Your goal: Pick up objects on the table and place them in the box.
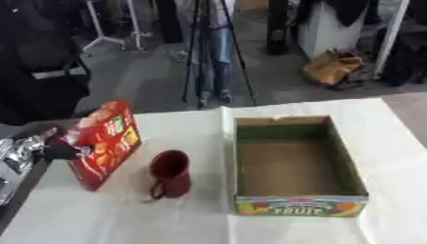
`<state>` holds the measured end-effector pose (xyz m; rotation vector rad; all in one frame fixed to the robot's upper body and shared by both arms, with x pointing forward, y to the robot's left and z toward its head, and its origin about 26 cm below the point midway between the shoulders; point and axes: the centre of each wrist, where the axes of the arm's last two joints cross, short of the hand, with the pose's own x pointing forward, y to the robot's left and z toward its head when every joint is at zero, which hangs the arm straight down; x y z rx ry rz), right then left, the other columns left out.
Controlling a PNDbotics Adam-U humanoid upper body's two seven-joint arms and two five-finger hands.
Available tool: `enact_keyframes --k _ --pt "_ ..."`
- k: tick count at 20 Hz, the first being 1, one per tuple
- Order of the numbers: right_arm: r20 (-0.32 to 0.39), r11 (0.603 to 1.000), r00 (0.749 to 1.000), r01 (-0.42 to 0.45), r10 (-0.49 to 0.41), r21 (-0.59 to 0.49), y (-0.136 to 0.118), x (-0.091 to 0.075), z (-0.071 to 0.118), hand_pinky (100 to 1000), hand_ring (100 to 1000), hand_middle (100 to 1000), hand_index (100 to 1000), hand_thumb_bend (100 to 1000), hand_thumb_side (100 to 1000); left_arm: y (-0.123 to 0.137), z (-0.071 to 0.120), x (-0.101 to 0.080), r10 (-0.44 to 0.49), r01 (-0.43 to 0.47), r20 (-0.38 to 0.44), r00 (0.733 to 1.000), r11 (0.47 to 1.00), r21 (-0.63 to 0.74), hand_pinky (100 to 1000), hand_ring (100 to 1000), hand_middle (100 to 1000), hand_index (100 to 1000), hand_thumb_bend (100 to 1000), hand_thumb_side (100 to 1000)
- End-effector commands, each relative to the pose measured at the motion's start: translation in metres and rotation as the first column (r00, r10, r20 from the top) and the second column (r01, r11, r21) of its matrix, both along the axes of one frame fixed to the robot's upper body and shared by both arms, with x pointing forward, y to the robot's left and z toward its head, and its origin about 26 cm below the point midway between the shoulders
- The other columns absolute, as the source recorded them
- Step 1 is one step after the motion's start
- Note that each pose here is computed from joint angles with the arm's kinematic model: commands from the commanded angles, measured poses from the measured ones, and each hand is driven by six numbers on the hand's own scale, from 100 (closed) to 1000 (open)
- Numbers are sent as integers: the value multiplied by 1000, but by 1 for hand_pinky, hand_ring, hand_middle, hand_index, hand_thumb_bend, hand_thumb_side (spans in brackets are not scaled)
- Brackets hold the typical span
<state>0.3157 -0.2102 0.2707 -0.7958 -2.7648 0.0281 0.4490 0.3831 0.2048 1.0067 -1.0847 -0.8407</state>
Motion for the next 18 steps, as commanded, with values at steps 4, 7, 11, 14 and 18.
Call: enact_keyframes --k 4,7,11,14,18 --pt "28 1000 1000 1 -1 0 1 -4 7 987 920 871 858 100 1000 2 24 -2 21 -25 118 993 999 28 112 305 396 486 131 524" --pt "27 1000 1000 2 -2 0 1 -4 7 987 920 871 858 100 1000 1 28 -3 28 -30 145 989 999 15 110 305 398 486 121 516" --pt "25 1000 1000 3 -3 -1 0 -4 7 988 920 871 856 100 1000 0 35 -3 28 -29 167 986 1000 7 110 306 398 485 117 511" --pt "25 1000 1000 4 -4 0 0 -4 6 988 920 870 857 100 1000 0 41 -4 22 -27 181 983 999 22 108 307 400 488 122 505" --pt "24 1000 1000 6 -6 1 -1 -4 6 989 920 870 856 100 1000 -2 53 -5 11 -17 207 978 1000 24 109 308 401 490 120 497"
